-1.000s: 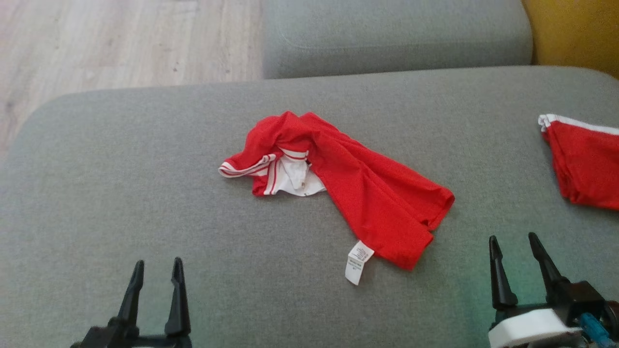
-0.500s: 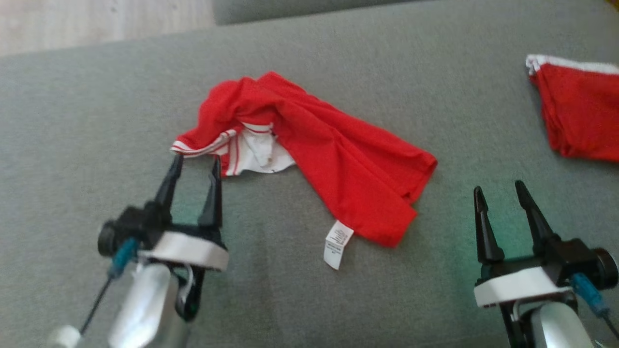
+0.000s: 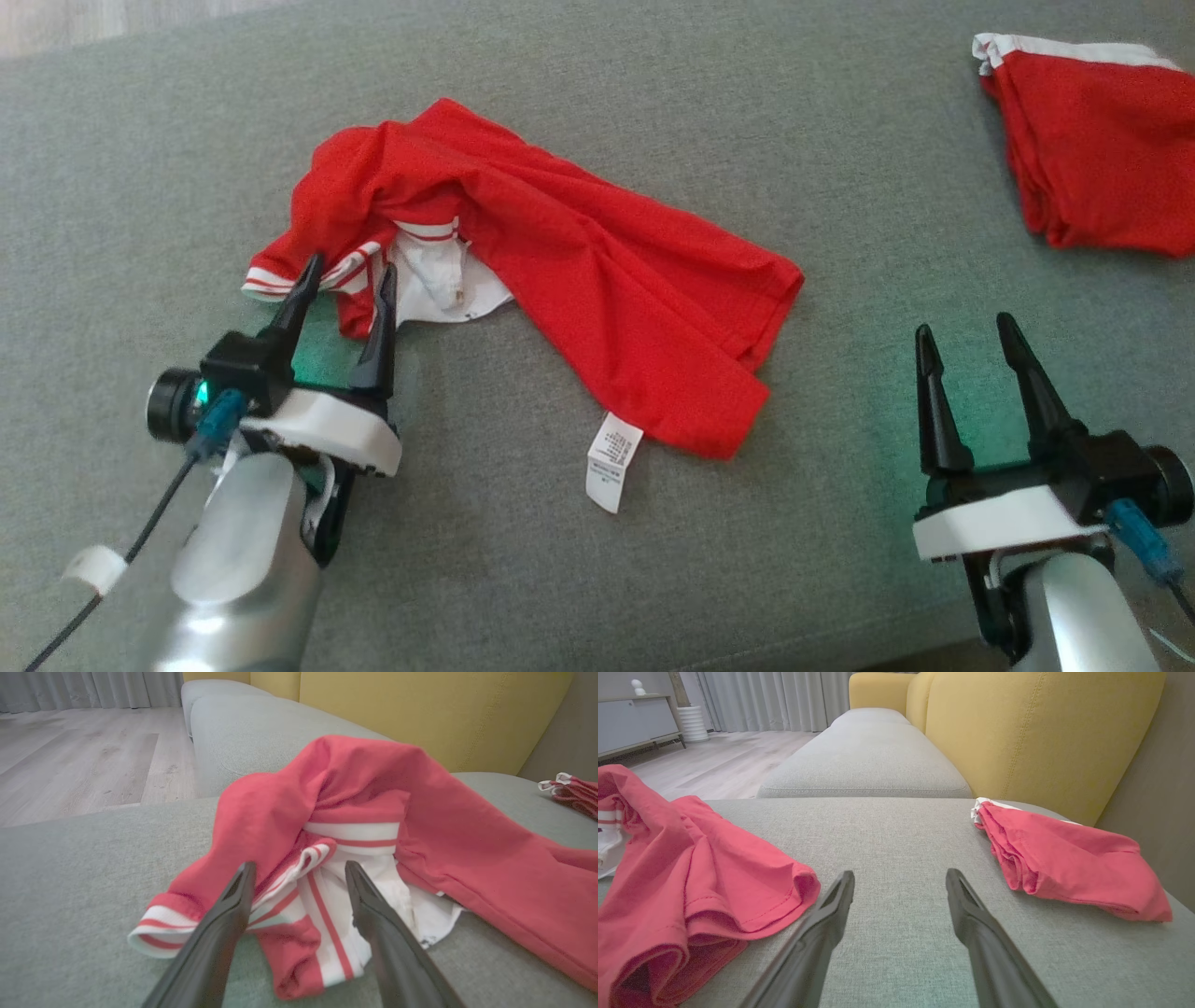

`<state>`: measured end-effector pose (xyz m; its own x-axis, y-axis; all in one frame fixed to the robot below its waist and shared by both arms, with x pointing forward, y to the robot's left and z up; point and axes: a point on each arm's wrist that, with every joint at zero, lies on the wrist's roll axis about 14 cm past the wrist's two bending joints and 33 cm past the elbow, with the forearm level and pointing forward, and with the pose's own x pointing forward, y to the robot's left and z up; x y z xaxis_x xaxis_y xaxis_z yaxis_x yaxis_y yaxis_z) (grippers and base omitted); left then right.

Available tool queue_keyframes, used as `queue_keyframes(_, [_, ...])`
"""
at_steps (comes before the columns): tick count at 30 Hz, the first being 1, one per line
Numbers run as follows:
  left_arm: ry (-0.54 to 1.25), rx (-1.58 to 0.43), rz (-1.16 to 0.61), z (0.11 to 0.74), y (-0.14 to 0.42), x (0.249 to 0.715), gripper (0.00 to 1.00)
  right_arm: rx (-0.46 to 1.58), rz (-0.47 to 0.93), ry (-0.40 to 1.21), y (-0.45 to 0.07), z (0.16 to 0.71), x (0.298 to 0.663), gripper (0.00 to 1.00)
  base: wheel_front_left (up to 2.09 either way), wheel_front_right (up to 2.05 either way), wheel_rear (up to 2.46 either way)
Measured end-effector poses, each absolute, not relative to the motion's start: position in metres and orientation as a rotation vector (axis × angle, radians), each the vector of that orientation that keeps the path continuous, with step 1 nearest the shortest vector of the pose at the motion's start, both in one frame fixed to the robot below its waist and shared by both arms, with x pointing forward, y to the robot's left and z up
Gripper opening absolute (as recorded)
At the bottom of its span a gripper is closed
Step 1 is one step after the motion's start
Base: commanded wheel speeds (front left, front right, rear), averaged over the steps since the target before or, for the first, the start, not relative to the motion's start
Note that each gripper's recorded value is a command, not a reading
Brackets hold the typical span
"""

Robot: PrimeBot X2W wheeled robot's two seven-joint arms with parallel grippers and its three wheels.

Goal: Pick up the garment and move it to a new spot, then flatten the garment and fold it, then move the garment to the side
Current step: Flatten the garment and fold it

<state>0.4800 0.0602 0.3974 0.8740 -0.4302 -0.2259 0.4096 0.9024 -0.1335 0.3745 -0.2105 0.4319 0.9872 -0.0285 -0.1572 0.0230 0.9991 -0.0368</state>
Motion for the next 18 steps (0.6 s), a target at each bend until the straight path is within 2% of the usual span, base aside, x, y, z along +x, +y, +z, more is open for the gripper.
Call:
queue_keyframes(5, [0.253, -0.065, -0.453, 0.398, 0.055, 0.488, 1.0, -0.032, -0.032, 0.151, -0.212, 0.434, 0.376, 1.0, 0.0, 0.0, 0.0])
queue_keyframes(7, [0.271, -0.06, -0.453, 0.393, 0.055, 0.489, 0.66, -0.031, -0.034, 0.152, -0.213, 0.434, 0.375, 1.0, 0.0, 0.0, 0.0])
queue_keyframes(8, [0.277, -0.057, -0.453, 0.391, 0.055, 0.488, 0.39, -0.031, -0.035, 0.153, -0.213, 0.434, 0.375, 1.0, 0.0, 0.0, 0.0])
queue_keyframes(9, [0.284, -0.055, -0.453, 0.39, 0.056, 0.488, 0.0, -0.031, -0.036, 0.151, -0.213, 0.435, 0.374, 1.0, 0.0, 0.0, 0.0])
queue_keyframes(14, [0.267, -0.095, -0.441, 0.399, 0.056, 0.489, 0.0, -0.023, -0.042, 0.14, -0.215, 0.439, 0.372, 1.0, 0.0, 0.0, 0.0])
queue_keyframes(18, [0.159, -0.185, -0.43, 0.44, 0.057, 0.498, 0.0, -0.015, -0.057, 0.12, -0.219, 0.445, 0.369, 1.0, 0.0, 0.0, 0.0])
